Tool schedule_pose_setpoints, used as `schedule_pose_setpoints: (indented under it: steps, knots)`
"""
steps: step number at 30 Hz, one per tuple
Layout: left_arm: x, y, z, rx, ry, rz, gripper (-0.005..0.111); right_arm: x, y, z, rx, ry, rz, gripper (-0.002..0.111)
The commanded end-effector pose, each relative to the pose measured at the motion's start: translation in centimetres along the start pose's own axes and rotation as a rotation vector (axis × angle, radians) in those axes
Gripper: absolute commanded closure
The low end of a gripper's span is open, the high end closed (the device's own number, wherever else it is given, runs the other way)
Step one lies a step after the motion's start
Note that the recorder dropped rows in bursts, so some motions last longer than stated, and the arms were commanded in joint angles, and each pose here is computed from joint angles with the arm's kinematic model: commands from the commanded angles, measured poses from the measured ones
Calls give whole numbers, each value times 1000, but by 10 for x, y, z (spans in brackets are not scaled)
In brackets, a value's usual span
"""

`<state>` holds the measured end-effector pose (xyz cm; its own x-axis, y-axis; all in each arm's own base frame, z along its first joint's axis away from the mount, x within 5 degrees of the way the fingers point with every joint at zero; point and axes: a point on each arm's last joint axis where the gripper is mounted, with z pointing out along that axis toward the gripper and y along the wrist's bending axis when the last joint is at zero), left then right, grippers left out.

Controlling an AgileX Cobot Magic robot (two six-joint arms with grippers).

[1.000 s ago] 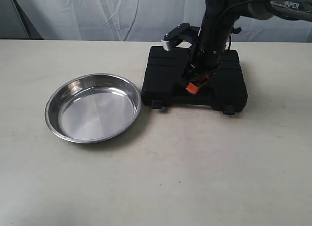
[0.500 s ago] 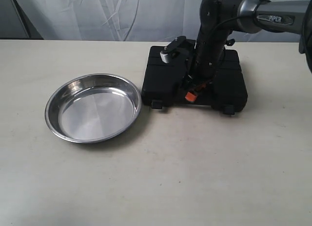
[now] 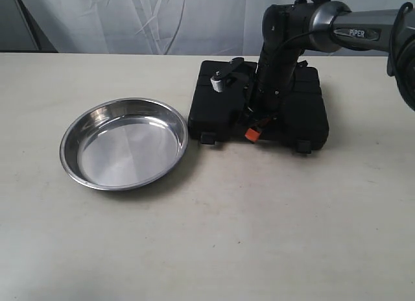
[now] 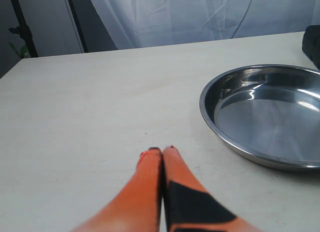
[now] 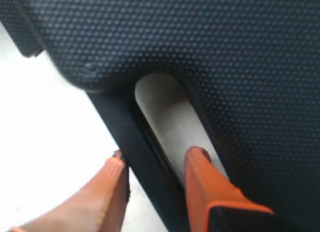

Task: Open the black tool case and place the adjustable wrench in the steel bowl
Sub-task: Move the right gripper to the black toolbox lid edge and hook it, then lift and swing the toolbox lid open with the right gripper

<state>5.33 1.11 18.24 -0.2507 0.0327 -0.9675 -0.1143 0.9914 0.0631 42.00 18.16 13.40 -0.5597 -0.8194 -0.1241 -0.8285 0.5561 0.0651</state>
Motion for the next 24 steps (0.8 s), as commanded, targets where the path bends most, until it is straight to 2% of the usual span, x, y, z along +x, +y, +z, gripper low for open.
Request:
schedule_pose_setpoints:
  steps: [1, 16, 24]
  knots:
    - [-2, 0, 0, -1, -15, -3, 107, 1, -2, -3, 8, 4, 15, 108]
    - [-2, 0, 0, -1, -15, -3, 107, 7, 16, -63, -33, -16, 44, 109]
    - [-2, 0, 0, -1, -15, -3, 107, 9, 21, -97, 16, -71, 105, 109]
